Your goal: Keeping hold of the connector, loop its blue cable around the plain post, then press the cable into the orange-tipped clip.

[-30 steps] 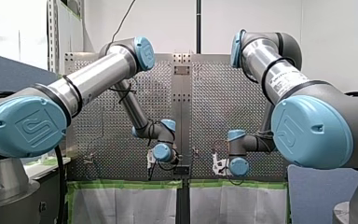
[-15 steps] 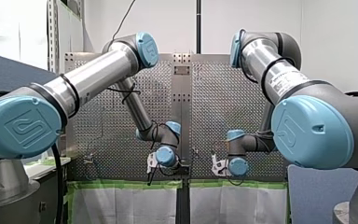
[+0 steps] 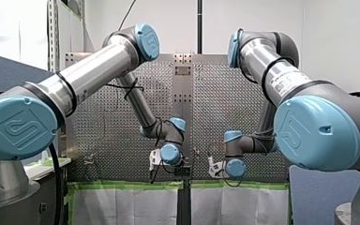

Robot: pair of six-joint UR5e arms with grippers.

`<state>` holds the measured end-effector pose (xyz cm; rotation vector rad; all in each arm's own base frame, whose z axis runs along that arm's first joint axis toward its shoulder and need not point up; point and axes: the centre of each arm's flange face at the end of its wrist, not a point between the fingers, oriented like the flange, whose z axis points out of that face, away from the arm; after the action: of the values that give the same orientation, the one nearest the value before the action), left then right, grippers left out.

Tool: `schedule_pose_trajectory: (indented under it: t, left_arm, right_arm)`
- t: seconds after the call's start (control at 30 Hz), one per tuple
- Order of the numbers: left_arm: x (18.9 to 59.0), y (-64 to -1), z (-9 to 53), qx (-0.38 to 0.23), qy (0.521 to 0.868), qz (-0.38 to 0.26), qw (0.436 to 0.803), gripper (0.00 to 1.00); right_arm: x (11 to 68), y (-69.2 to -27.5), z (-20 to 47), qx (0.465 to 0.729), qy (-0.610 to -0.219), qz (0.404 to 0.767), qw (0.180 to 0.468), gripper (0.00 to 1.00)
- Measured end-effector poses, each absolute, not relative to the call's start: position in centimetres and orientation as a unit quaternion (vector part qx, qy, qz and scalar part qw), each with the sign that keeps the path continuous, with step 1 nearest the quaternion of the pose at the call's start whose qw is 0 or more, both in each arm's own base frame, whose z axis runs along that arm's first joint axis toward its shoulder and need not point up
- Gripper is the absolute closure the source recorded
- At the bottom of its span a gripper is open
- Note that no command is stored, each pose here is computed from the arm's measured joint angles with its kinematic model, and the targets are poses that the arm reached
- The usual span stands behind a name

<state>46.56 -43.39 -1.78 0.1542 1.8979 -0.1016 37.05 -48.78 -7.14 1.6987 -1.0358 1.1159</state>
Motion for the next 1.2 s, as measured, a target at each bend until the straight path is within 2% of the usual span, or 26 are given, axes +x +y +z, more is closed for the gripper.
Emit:
schedule_pose_trajectory:
  t: [0.2, 0.57, 0.93, 1.2]
  left_arm:
    - [46.1, -43.7, -1.1, 0.065, 0.811, -0.041, 0.58, 0.0]
    - [46.3, -45.7, 4.1, 0.064, 0.786, -0.077, 0.61, 0.0]
    - [45.6, -46.3, 4.0, 0.099, 0.796, -0.106, 0.588, 0.0]
    - [45.5, -45.9, 3.8, 0.114, 0.804, -0.097, 0.575, 0.0]
  right_arm:
    - [37.5, -48.3, -7.2, 0.677, -0.411, 0.449, 0.413, 1.0]
    - [37.5, -48.2, -7.4, 0.678, -0.412, 0.45, 0.411, 1.0]
    - [37.5, -48.2, -7.4, 0.677, -0.412, 0.452, 0.409, 1.0]
    - [37.4, -48.4, -7.5, 0.676, -0.413, 0.455, 0.407, 1.0]
